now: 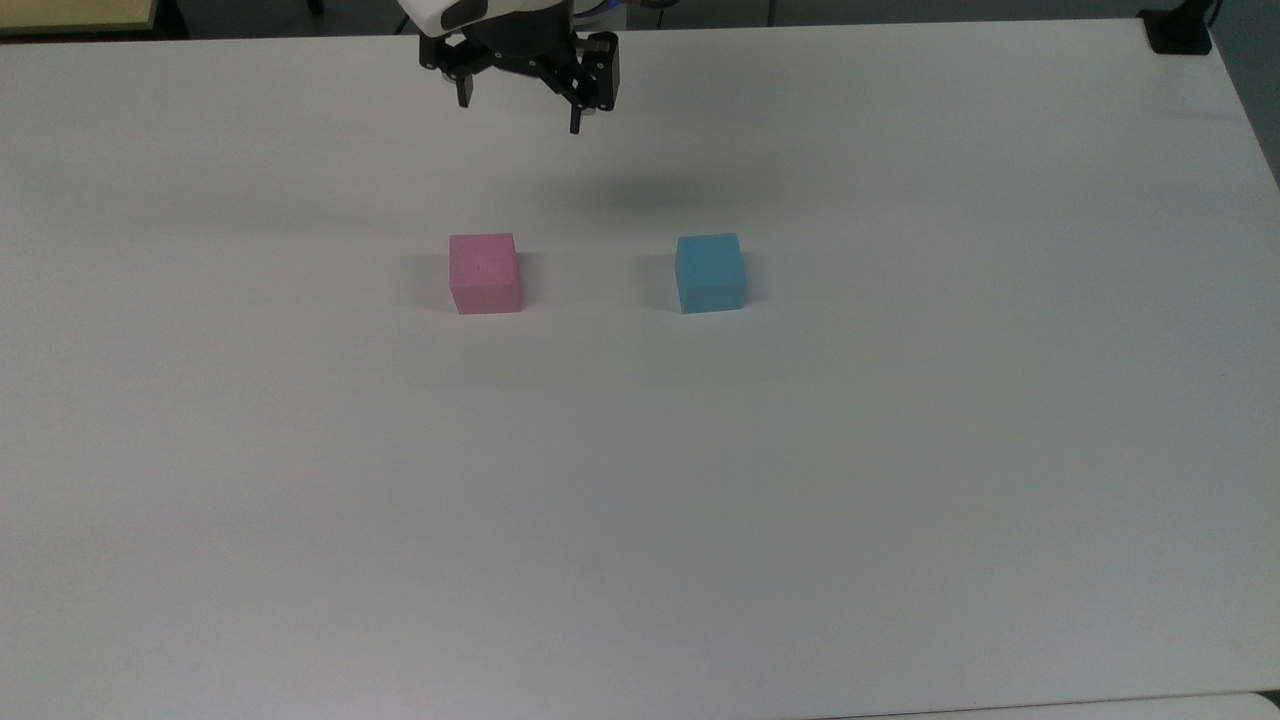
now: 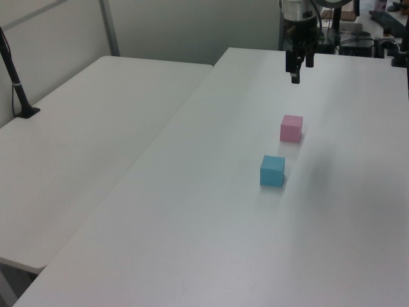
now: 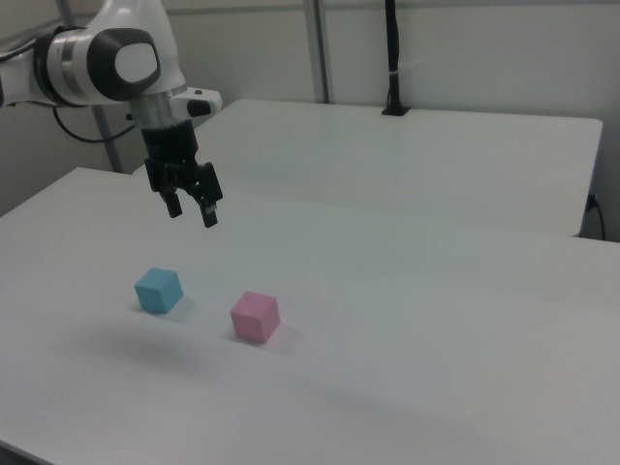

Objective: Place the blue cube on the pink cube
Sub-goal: 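Move the gripper over the light-blue cube and lower onto it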

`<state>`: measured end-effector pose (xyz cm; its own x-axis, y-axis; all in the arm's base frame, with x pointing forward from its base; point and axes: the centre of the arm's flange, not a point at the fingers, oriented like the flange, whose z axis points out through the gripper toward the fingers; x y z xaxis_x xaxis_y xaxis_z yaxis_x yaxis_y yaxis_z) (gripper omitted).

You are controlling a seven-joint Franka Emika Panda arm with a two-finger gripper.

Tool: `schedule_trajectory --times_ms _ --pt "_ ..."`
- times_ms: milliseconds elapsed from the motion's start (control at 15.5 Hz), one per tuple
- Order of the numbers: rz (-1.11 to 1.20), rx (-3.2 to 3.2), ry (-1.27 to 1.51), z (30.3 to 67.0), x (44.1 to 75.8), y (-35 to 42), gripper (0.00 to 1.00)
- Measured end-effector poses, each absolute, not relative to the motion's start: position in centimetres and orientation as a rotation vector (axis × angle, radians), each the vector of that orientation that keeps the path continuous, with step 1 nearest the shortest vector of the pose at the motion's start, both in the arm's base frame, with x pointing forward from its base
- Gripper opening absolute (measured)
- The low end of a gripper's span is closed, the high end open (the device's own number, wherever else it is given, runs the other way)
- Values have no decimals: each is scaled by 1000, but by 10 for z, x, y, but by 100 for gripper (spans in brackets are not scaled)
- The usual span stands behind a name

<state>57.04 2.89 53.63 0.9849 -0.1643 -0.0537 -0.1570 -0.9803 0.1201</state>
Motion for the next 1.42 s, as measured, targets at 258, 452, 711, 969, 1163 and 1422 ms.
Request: schedule_trajectory --times_ms 258,452,711,969,1163,1422 --pt "-60 3022 -232 551 572 10 100" --pt "-60 3022 -232 551 572 10 100" --pt "-60 3022 -232 551 572 10 100" --pt "-61 3025 -222 551 572 11 100" --pt "-77 3046 -170 546 573 23 100" --pt "-111 3066 -53 524 580 65 100"
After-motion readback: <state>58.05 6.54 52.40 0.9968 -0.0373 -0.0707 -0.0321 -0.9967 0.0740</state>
